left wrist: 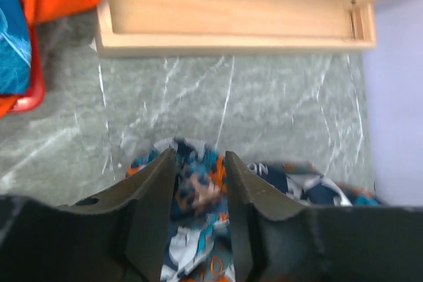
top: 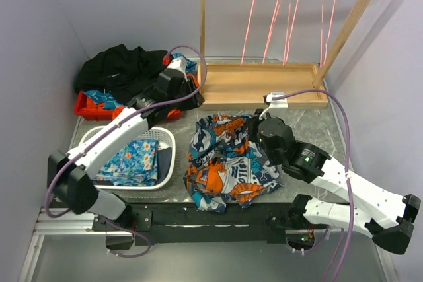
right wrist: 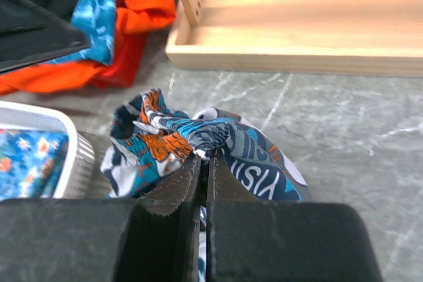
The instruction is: Place the shorts on the hanger
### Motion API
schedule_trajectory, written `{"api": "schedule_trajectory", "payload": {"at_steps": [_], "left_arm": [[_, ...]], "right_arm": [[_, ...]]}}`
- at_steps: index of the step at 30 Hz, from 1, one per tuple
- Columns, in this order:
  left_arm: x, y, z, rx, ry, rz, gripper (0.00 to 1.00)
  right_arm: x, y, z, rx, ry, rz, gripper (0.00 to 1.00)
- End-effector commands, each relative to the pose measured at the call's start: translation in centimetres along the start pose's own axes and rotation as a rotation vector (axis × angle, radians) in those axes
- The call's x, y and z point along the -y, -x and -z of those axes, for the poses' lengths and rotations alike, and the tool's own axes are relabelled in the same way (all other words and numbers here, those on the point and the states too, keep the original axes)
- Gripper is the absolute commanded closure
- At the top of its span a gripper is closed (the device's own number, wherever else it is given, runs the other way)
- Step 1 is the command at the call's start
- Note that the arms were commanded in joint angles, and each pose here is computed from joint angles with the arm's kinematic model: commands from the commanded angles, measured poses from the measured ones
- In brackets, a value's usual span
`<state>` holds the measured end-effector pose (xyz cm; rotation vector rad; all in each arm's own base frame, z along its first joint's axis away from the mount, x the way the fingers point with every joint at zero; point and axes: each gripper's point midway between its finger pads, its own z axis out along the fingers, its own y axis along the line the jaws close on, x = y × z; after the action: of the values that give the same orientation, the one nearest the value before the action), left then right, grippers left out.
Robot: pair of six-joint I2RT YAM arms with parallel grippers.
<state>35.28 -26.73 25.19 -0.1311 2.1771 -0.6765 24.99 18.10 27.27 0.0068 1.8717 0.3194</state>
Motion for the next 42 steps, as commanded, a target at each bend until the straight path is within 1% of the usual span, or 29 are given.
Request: {"api": "schedule_trajectory", "payload": {"at_steps": [1,2,3,5,9,12,18,25,29,31,32,33,35,36,37,39,40,42], "left_arm": [[0.2,-1.1,3.1,-0.010,-0.087,-0.050,0.60],[-0.8,-2.1,3.2,-0.032,-0.060,-0.048,0.60],[-1.6,-2.1,3.4,-0.025,-0.024,-0.045,0.60],[-2.7,-3.0,2.9,-0.050,0.023,-0.044,0.59],[-2.6,-3.7,1.7,-0.089,0.026,-0.045,0.57],[-2.9,-4.0,0.5,-0.112,0.049,-0.051,0.52],[-4.0,-6.2,-1.9,-0.172,0.080,-0.054,0.52],[-2.7,-7.5,-3.8,-0.218,0.041,-0.059,0.51],[-2.9,-10.0,-4.6,-0.276,0.061,-0.074,0.51],[-3.3,-11.0,-4.8,-0.292,0.069,-0.058,0.55],[-3.3,-11.2,-4.8,-0.293,0.069,-0.053,0.59],[-3.1,-11.2,-4.7,-0.291,0.064,-0.048,0.69],[-2.6,-10.1,-4.4,-0.265,0.059,-0.046,0.82],[-2.7,-9.7,-3.9,-0.263,0.072,-0.056,0.93],[-2.2,-7.6,-3.6,-0.203,0.089,-0.061,0.99],[-1.7,-4.6,-2.2,-0.124,0.110,-0.073,0.99],[-1.5,-2.0,-1.1,-0.053,0.143,-0.074,0.99],[-0.6,1.7,1.3,0.055,0.136,-0.073,0.99]], "right_arm": [[0.0,3.4,1.4,0.060,0.003,-0.003,1.00],[0.0,3.5,1.6,0.062,0.010,-0.005,1.00],[0.1,3.5,1.6,0.062,0.011,-0.004,1.00],[0.0,3.9,2.0,0.067,0.027,-0.013,1.00],[-0.2,4.2,2.5,0.073,0.049,-0.035,1.00],[-0.1,4.1,2.6,0.066,0.052,-0.042,1.00],[-0.1,4.0,2.8,0.062,0.059,-0.053,1.00],[0.3,3.7,2.8,0.058,0.038,-0.057,1.00],[1.1,3.6,2.9,0.058,0.001,-0.056,1.00],[1.6,3.6,3.0,0.060,-0.021,-0.058,1.00],[1.9,3.7,3.0,0.065,-0.037,-0.062,1.00],[2.2,3.6,3.0,0.062,-0.047,-0.060,1.00],[2.4,3.9,3.1,0.067,-0.058,-0.067,1.00],[2.6,3.9,3.2,0.063,-0.064,-0.064,1.00],[2.7,4.0,3.3,0.062,-0.067,-0.062,1.00],[3.1,4.9,3.8,0.075,-0.079,-0.071,1.00],[3.3,5.2,4.0,0.082,-0.084,-0.075,1.00],[4.1,6.8,4.8,0.110,-0.104,-0.092,1.00]]}}
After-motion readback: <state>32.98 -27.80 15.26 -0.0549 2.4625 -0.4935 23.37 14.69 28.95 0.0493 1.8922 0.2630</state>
